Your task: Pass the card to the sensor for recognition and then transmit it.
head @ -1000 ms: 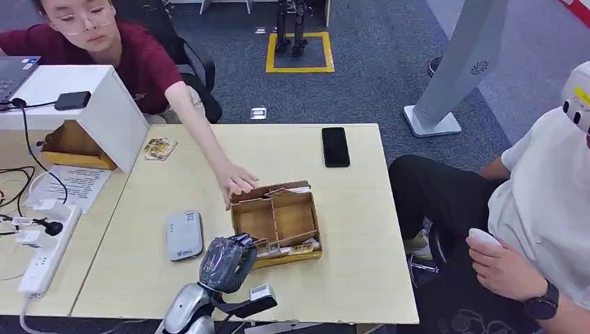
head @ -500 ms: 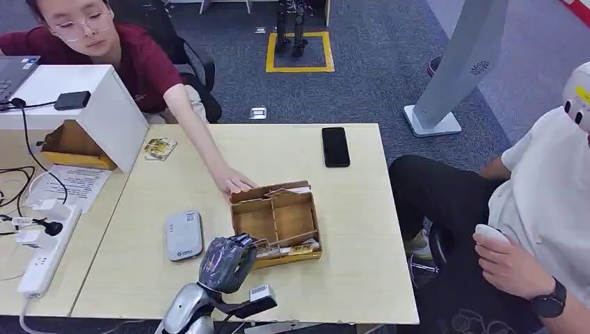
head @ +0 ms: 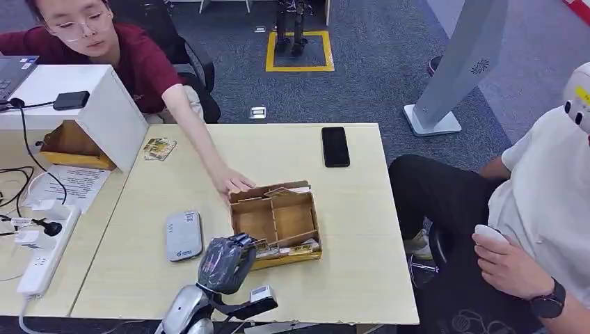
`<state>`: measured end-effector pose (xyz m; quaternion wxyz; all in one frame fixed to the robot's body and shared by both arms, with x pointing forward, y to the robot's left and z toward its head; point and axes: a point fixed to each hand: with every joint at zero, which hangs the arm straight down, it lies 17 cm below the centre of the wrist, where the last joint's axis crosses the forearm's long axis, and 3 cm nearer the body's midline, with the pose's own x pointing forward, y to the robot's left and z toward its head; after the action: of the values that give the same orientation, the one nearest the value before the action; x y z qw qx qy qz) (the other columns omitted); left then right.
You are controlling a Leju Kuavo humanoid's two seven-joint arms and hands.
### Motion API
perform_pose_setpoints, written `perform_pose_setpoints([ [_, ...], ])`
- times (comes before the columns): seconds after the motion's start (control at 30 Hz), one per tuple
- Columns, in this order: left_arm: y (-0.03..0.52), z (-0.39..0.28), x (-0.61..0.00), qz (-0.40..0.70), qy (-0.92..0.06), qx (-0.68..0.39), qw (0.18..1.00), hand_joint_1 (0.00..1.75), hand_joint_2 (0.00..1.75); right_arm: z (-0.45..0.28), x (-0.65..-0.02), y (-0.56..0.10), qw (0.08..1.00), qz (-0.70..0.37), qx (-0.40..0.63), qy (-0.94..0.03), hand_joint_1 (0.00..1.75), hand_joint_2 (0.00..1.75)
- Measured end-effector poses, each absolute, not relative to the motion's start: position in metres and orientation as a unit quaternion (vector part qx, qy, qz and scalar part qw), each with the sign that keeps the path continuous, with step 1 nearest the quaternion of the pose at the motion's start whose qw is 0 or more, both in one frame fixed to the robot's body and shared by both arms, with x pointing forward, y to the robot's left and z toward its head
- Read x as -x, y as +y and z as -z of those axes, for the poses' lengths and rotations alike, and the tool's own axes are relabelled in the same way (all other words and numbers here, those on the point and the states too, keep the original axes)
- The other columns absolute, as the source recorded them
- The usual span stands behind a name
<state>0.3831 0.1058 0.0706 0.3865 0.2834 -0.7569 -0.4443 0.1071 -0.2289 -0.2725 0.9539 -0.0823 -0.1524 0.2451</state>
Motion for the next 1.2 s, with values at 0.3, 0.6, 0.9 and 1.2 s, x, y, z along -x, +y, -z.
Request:
perform_pose_setpoints([
  [0.3,0.1064,-0.0709,-0.3817,0.445,-0.757,-0.284,0.385,1.75,1.75,0.2726,-0.107,-0.229,0.954,-0.246,0.082,-0.152,0.0,1.75],
  [0.6,0.1064,-0.0699,-0.3817,0.446,-0.756,-0.282,0.387,1.75,1.75,0.2726,-0.1069,-0.229,0.954,-0.246,0.082,-0.152,0.0,1.75],
  [0.9,0.1055,-0.0697,-0.3812,0.446,-0.757,-0.28,0.387,1.75,1.75,0.2726,-0.1069,-0.2291,0.954,-0.246,0.082,-0.152,0.0,1.75],
  [1.2,0.1041,-0.0691,-0.3799,0.448,-0.757,-0.278,0.386,1.75,1.75,0.2726,-0.1069,-0.2291,0.954,-0.245,0.082,-0.152,0.0,1.75],
])
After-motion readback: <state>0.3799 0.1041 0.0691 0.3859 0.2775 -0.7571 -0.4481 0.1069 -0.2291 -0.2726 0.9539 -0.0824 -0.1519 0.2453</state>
